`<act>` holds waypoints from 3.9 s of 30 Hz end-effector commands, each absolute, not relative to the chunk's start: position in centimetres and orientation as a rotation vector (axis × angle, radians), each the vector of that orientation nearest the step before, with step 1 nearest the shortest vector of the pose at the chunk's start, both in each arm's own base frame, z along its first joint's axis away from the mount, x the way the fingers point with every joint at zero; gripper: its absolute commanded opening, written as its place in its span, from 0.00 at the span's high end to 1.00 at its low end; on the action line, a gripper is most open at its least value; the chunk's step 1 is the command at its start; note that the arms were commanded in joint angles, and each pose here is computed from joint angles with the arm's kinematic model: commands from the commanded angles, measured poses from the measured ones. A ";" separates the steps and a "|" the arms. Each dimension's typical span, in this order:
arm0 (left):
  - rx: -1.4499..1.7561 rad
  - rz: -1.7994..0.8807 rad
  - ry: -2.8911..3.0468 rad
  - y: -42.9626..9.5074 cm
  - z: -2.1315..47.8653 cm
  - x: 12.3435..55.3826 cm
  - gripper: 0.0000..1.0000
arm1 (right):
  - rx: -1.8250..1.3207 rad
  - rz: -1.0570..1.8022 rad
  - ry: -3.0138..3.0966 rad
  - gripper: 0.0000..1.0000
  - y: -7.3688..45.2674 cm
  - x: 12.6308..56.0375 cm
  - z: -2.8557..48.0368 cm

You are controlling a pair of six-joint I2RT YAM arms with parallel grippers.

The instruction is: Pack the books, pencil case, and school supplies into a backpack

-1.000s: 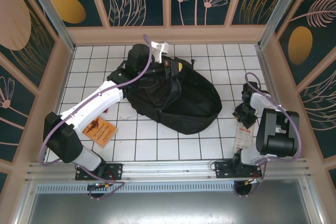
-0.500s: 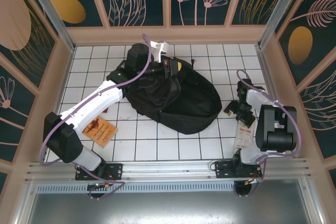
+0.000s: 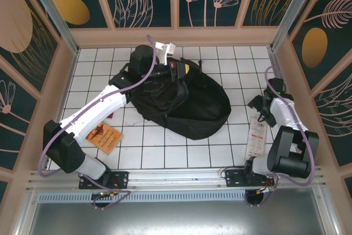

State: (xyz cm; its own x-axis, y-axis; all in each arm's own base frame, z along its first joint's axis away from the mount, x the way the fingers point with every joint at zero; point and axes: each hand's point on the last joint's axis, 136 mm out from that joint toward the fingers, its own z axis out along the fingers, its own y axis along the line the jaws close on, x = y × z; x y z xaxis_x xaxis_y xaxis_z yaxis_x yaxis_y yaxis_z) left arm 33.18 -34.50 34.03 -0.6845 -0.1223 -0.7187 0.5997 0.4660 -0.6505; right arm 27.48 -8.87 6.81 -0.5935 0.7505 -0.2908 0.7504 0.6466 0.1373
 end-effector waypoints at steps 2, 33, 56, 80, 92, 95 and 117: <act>0.444 -1.300 1.823 -33.8 39.1 32.4 1.00 | 1.471 0.197 2.535 0.01 -9.3 25.5 3.3; 0.444 -1.332 1.827 -34.0 38.8 32.5 1.00 | 1.181 0.416 2.704 0.01 0.3 27.0 6.5; 0.437 -1.332 1.859 -34.4 37.5 33.1 1.00 | 1.407 0.777 2.561 0.01 2.7 23.3 3.0; 0.377 -0.994 2.263 -36.6 22.4 33.5 1.00 | 1.449 0.180 2.583 0.01 -2.6 19.8 5.3; 0.371 -1.004 2.228 -36.8 23.3 33.9 1.00 | 1.466 0.433 2.815 0.01 2.2 17.3 1.8; 0.377 -1.016 2.226 -37.0 23.5 33.9 1.00 | 1.406 0.631 2.843 0.01 4.7 17.5 1.9; 0.305 -1.040 2.210 -36.4 24.4 34.4 1.00 | 1.224 0.642 2.671 0.05 2.0 27.2 7.3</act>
State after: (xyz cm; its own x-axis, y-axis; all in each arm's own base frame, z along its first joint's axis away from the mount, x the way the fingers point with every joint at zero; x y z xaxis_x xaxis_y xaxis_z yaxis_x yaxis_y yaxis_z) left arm 34.08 -36.71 22.71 -0.7656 -0.0303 -0.6426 0.4621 0.6690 -0.5822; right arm 29.55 3.59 9.00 -0.6668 0.7416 0.0729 0.6453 0.5257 0.5542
